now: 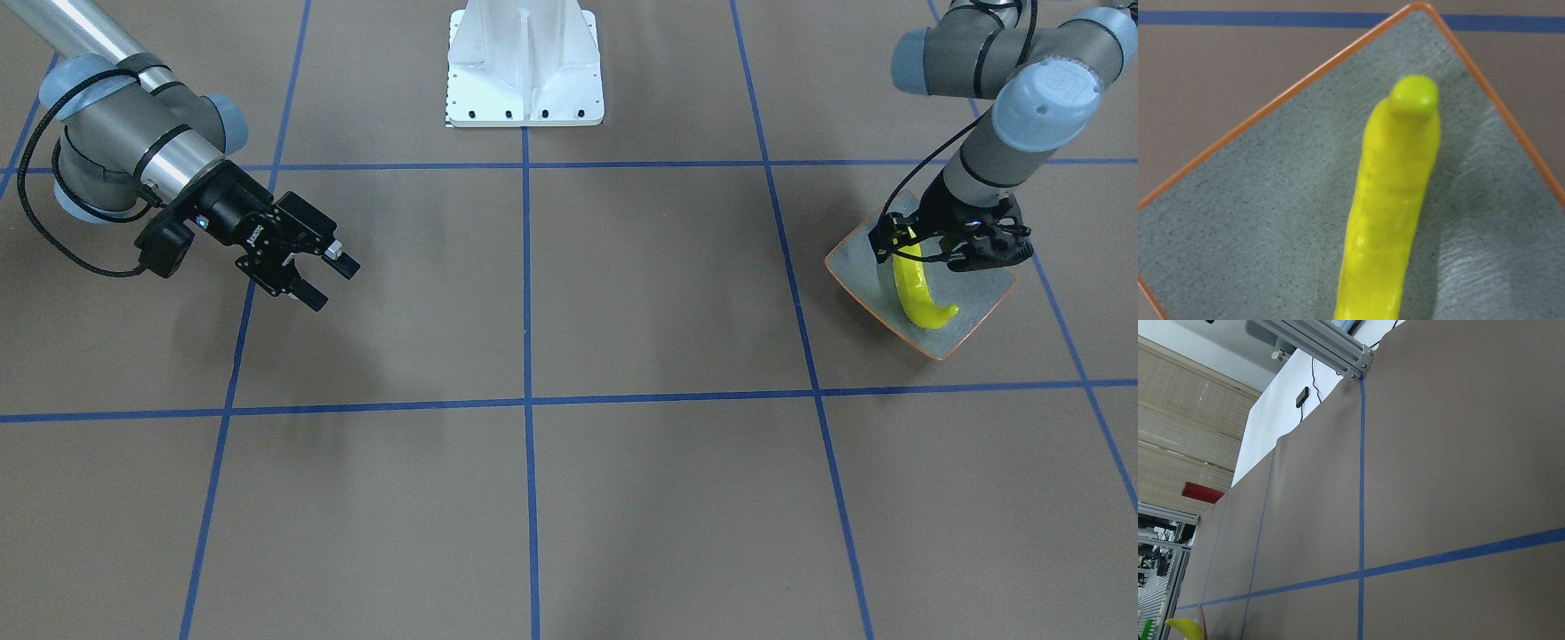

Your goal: Transfer all bananas from basket to plate

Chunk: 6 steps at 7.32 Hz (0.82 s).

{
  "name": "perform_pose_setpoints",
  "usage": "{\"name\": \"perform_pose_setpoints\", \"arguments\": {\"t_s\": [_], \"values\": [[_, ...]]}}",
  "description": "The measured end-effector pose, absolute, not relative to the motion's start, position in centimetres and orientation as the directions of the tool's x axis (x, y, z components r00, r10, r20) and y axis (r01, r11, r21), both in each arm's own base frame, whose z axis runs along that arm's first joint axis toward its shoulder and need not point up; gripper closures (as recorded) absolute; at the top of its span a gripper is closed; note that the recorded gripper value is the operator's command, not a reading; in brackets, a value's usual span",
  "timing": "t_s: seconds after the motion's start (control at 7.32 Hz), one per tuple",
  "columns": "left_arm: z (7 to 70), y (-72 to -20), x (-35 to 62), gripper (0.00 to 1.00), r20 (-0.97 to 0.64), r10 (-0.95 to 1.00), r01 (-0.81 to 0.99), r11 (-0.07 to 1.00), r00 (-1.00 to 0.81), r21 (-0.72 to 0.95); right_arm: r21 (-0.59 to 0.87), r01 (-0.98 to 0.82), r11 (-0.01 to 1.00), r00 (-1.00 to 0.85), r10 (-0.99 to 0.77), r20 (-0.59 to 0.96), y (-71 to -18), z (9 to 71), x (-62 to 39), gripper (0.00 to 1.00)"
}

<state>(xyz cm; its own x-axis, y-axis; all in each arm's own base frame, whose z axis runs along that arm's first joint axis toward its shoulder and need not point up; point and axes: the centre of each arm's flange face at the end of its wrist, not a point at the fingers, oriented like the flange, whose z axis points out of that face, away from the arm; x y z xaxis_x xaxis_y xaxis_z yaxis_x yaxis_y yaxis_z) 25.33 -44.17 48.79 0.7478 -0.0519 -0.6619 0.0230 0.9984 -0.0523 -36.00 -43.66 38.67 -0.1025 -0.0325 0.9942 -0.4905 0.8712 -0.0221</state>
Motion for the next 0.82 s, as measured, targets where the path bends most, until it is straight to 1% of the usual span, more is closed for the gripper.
{"name": "perform_pose_setpoints", "arguments": {"t_s": [0.14, 0.41, 0.82], "values": [[46.1, -43.5, 25.1, 0.00, -0.703, -0.036, 0.011, 0.999, 0.711, -0.039, -0.024, -0.493, 0.870, -0.092, -0.025, 0.995, -43.4, 39.5, -35.1, 0.00], [41.8, -43.0, 25.2, 0.00, -0.751, -0.022, 0.021, 1.000, 0.660, -0.011, -0.011, -0.490, 0.872, -0.027, -0.003, 1.000, -43.5, 43.2, -30.2, 0.00], [39.3, -43.6, 26.0, 0.00, -0.773, -0.021, 0.037, 0.999, 0.635, 0.003, 0.091, -0.485, 0.870, 0.196, 0.007, 0.981, -44.8, 51.5, -16.9, 0.00]]}}
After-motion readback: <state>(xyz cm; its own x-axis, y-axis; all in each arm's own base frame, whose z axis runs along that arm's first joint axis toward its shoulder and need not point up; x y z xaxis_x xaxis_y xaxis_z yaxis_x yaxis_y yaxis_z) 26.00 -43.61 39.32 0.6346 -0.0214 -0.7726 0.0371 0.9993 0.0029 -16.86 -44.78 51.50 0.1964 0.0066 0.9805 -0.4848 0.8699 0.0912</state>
